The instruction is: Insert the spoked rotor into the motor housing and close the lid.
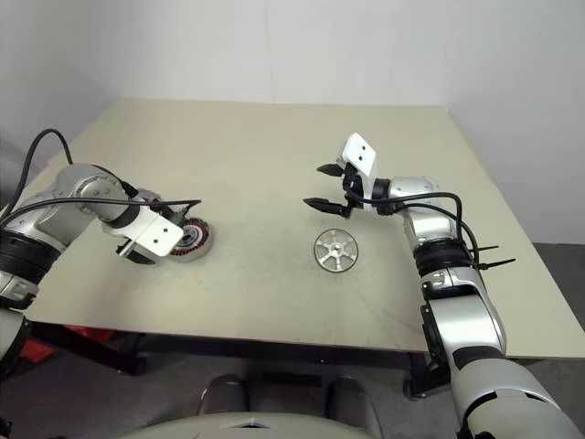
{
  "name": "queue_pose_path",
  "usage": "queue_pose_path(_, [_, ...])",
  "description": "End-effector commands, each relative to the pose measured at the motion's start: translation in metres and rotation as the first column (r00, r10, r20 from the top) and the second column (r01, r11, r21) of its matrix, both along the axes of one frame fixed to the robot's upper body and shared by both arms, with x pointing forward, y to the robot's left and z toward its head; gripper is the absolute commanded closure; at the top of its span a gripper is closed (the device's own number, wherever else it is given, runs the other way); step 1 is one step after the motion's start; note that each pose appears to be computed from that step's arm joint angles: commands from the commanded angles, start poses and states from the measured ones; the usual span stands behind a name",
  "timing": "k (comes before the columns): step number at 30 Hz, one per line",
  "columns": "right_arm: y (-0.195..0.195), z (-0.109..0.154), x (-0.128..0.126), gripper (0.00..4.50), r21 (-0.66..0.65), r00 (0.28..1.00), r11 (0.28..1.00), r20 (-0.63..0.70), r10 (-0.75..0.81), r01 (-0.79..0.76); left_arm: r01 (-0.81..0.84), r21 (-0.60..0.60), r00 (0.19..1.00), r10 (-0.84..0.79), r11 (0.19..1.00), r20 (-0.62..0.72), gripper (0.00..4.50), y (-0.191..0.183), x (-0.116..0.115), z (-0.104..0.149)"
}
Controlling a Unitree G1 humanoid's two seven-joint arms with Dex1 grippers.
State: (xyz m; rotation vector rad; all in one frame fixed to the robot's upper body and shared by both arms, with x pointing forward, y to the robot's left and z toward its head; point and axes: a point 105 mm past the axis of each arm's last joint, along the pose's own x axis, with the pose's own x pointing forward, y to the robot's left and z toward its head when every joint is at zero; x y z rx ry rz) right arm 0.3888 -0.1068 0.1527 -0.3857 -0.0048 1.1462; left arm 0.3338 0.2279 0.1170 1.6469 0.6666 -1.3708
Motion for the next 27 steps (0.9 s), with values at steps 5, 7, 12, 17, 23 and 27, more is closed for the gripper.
queue_pose_path(5, [-0.001,0.024,0.002,0.18,0.065,0.997,0.998,0.081,-0.012,0.007,0.032,0.028,0.999,-0.032,0.999,0.005,0.03,-0.003,0.004,0.002])
queue_pose_path(7, [0.000,0.025,0.002,0.18,0.069,0.996,0.998,0.086,-0.013,0.007,0.036,0.031,0.999,-0.036,0.999,-0.001,0.03,-0.003,0.003,0.001])
queue_pose_path(12, [0.002,0.028,0.002,0.18,0.085,0.995,0.996,0.099,-0.015,0.007,0.041,0.032,0.999,-0.040,0.999,-0.006,0.03,-0.006,0.005,-0.003])
queue_pose_path(17, [0.003,0.035,0.004,0.18,0.106,0.992,0.994,0.120,-0.029,0.016,0.042,0.048,0.999,-0.041,0.998,-0.022,0.03,-0.004,0.005,-0.008])
queue_pose_path(23, [0.007,0.040,0.002,0.18,0.125,0.992,0.992,0.126,-0.011,-0.004,0.035,0.048,0.999,-0.034,0.998,-0.020,0.03,-0.007,0.012,-0.016])
queue_pose_path(27, [0.008,0.041,0.001,0.18,0.129,0.991,0.992,0.130,-0.008,-0.009,0.048,0.055,0.999,-0.048,0.997,0.004,0.03,-0.006,0.019,-0.018])
